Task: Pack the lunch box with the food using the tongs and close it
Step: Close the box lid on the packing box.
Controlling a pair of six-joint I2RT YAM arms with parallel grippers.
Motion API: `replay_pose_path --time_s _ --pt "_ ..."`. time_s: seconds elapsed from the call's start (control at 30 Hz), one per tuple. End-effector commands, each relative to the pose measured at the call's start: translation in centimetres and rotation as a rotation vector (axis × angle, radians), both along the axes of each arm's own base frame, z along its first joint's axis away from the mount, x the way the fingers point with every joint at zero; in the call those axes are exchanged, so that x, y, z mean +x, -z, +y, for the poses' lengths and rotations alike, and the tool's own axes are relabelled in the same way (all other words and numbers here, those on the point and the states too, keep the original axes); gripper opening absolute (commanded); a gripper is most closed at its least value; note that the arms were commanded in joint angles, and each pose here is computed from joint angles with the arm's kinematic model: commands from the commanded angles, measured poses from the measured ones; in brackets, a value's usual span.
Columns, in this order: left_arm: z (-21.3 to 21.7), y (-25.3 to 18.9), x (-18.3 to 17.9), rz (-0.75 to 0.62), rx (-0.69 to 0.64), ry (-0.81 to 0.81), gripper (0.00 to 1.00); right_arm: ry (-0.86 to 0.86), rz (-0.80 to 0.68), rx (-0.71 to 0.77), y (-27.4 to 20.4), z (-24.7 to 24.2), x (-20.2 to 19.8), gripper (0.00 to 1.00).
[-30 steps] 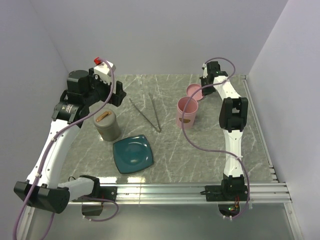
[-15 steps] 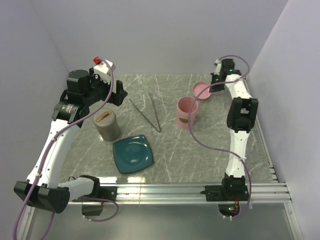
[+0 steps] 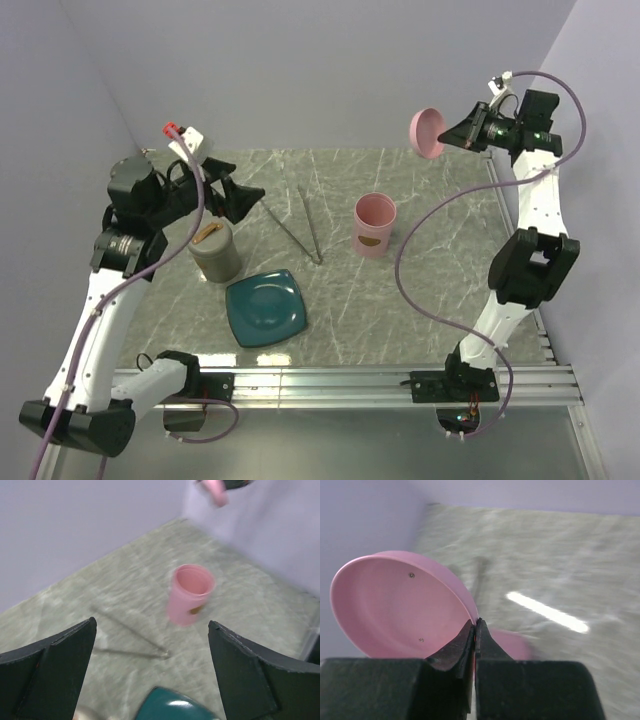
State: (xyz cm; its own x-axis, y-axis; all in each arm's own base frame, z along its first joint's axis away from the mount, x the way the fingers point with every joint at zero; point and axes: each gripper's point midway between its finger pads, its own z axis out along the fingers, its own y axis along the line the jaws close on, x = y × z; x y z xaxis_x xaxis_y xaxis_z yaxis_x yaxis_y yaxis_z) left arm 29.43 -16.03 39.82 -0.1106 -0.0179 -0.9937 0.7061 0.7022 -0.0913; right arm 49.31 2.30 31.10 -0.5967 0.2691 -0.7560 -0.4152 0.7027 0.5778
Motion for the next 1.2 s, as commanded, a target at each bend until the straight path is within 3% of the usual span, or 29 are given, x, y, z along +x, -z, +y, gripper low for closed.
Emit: replay_pose_path --time_s 0.0,0.03,0.1,0.13,0.27,0.37,0.6,0.67,0.8,0.93,1.07,1.17 --pt "-2.9 -3.9 -3.4 -0.075 -0.141 0.236 1.0 -0.302 -0.047 0.233 -4.3 4.8 -4.9 0.0" --pt "-3.3 -4.3 -3.6 -0.054 -0.169 0.261 0.99 -0.321 0.009 0.283 -3.8 5.6 -5.8 0.0" --pt "-4.0 -5.2 -3.6 -0.036 -0.229 0.313 0.99 -0.401 -0.028 0.29 -5.7 7.9 -8.3 0.0" --pt "-4.5 -4.8 -4.4 0.055 -0.295 0.362 0.98 -0.442 -0.031 0.305 -5.7 9.0 -9.3 0.0" --pt "-5.3 -5.0 -5.5 0.132 -0.464 0.454 0.99 -0.609 -0.173 0.264 -8.3 14.0 -14.4 0.0" --pt "-5.3 -5.1 -5.8 0.177 -0.591 0.485 0.99 -0.616 -0.282 0.204 -8.8 15.1 -15.7 0.0" --pt "-6.8 -6.3 -4.2 0.275 -0.737 0.489 1.0 -0.65 -0.375 0.29 -10.7 19.4 -19.1 0.0" --pt "-7.1 -6.7 -4.3 0.289 -0.76 0.503 0.99 -0.666 -0.369 0.329 -11.5 20.4 -20.2 0.0" --pt "-9.0 -7.7 -7.3 0.186 -0.724 0.648 0.98 -0.775 -0.256 0.416 -12.4 23.2 -21.7 0.0" --pt "-10.1 -6.9 -7.8 0.227 -0.74 0.67 0.96 -0.783 -0.234 0.5 -12.8 24.4 -21.8 0.0" --pt "-10.2 -7.2 -6.9 0.252 -0.791 0.633 0.83 -0.794 -0.236 0.514 -12.8 25.7 -22.2 0.0" --pt "-10.5 -7.8 -6.9 0.255 -0.811 0.629 0.79 -0.803 -0.255 0.495 -12.8 26.6 -22.4 0.0"
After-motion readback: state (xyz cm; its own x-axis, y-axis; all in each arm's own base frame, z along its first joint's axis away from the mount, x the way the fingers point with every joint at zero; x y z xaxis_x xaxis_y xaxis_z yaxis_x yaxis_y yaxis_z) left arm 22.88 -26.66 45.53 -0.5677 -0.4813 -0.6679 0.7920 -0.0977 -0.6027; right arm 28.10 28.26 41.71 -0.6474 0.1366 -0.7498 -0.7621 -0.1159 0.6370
